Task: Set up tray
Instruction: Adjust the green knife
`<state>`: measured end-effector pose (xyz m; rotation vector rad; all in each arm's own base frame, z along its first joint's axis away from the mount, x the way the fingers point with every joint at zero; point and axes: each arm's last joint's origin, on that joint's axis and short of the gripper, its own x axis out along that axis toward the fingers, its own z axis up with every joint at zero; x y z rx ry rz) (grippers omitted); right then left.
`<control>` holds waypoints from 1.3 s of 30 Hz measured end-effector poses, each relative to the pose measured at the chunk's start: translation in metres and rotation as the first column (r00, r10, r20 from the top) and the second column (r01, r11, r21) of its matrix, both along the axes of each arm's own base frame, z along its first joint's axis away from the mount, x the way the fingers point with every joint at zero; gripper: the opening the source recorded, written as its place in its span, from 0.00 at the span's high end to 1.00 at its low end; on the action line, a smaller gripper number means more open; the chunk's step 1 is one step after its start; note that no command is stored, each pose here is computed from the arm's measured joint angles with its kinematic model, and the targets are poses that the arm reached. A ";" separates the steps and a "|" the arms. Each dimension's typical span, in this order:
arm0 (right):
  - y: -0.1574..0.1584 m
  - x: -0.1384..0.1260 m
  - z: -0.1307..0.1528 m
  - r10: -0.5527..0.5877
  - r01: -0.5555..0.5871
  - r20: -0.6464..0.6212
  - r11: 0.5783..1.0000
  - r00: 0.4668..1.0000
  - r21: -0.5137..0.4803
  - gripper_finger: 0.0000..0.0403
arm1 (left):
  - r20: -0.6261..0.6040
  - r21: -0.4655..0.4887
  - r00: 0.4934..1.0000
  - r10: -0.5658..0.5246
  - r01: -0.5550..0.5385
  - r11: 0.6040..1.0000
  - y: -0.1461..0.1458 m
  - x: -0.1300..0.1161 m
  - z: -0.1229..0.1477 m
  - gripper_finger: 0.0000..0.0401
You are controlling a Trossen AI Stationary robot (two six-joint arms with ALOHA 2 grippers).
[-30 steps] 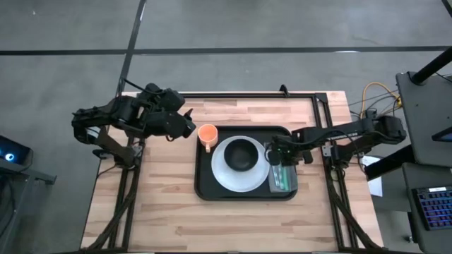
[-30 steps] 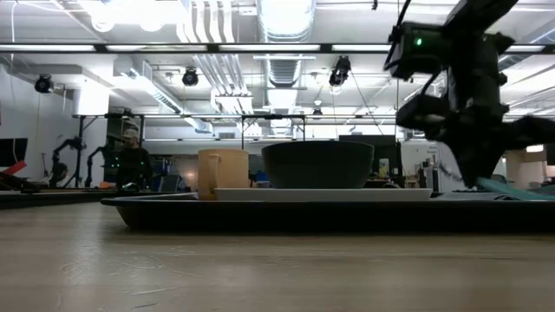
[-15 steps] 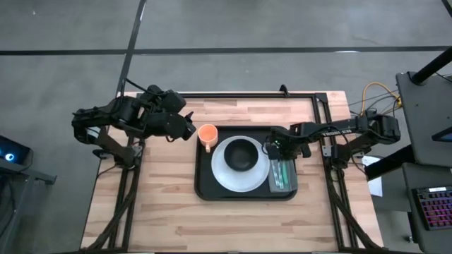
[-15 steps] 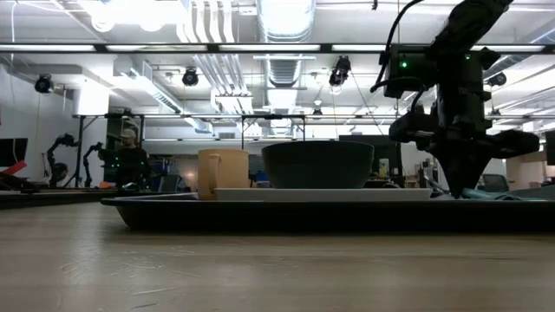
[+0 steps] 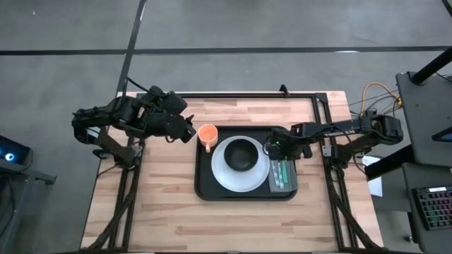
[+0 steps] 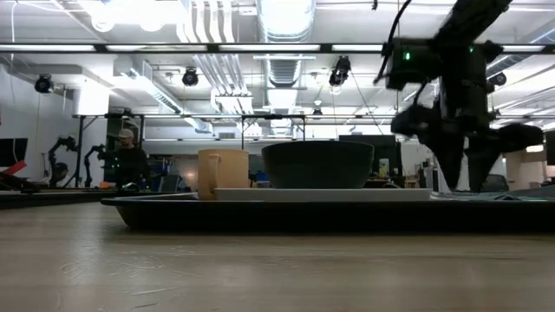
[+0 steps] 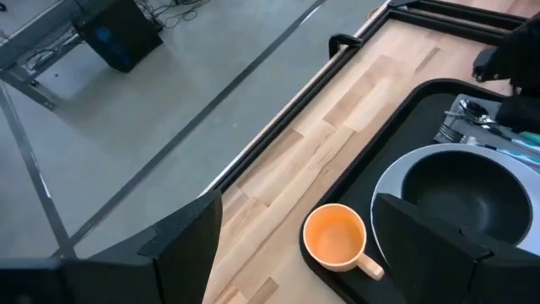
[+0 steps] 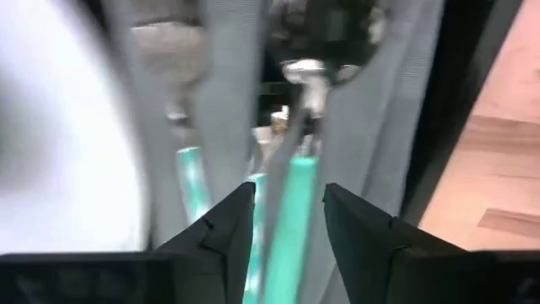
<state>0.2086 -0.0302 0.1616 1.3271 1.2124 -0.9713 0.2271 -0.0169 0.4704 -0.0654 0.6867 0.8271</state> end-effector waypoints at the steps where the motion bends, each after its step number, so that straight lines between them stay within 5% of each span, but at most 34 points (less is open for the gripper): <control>1: 0.002 0.001 0.005 0.006 -0.005 0.021 1.000 1.000 -0.009 0.66 | 0.000 0.000 1.000 -0.001 0.001 1.000 0.000 0.000 0.000 0.29; 9: 0.021 -0.010 0.067 0.076 -0.020 0.175 0.953 0.982 -0.303 0.62 | 0.018 0.051 0.999 0.036 -0.037 0.998 0.002 -0.005 0.003 0.29; 18: 0.047 -0.033 0.089 0.236 -0.071 0.271 0.860 0.933 -0.506 0.53 | -0.041 0.159 0.996 0.079 -0.071 0.985 0.005 -0.012 -0.011 0.29; 23: 0.050 -0.033 0.062 0.229 -0.126 0.187 0.887 0.955 -0.445 0.51 | -0.116 0.158 0.989 0.091 -0.072 0.985 0.005 -0.014 -0.037 0.29; 29: 0.057 -0.012 0.043 0.242 -0.121 0.257 0.903 0.935 -0.412 0.52 | -0.097 0.103 0.985 0.142 -0.132 0.986 0.006 -0.020 -0.055 0.29; 39: 0.061 0.004 0.013 0.246 -0.183 0.133 0.913 0.960 -0.366 0.53 | -0.081 0.087 0.986 0.145 -0.138 0.987 0.006 -0.023 -0.053 0.29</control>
